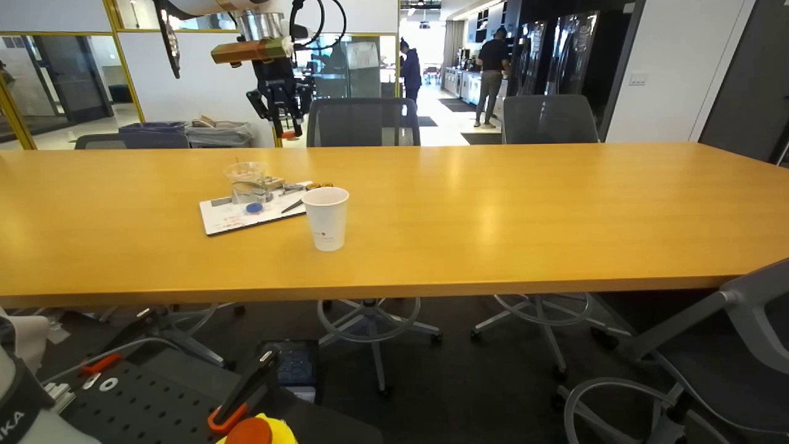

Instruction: Pick up the orange tokens and put them in the white cup. Pick up the blue token and put it in the colourless cup.

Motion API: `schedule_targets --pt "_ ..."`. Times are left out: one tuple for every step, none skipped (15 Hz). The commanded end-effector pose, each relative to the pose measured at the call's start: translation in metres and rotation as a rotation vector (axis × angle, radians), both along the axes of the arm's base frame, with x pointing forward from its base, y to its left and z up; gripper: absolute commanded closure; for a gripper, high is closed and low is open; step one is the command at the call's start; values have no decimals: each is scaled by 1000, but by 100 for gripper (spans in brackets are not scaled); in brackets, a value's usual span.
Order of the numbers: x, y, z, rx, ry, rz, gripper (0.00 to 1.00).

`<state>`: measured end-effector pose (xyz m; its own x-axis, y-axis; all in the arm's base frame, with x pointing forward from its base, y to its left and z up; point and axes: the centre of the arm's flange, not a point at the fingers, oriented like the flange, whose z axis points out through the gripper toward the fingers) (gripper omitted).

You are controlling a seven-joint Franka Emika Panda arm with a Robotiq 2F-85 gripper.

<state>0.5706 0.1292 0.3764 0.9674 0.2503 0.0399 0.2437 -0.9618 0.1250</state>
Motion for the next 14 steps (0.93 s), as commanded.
schedule_targets --pt "-33 -44 0 13 -9 -82 80" --pt "-37 -53 -6 13 -5 -99 80" --pt "-40 -62 -11 15 4 -112 80" --pt "-41 -69 -14 16 12 -124 80" --pt "-42 -74 -18 22 19 -130 80" --pt "-44 -79 -21 25 24 -140 80" --pt "-46 -81 -27 23 25 -148 80" --pt "-46 -86 -30 19 18 -162 80" --pt "-47 -90 -32 21 22 -167 80" --pt "-48 -94 -33 21 25 -176 80" --pt "-50 -97 -33 20 29 -182 80" --pt "-52 -100 -34 16 32 -190 80" --pt "-53 -103 -33 13 36 -199 80" --pt "-55 -107 -33 10 41 -208 80"
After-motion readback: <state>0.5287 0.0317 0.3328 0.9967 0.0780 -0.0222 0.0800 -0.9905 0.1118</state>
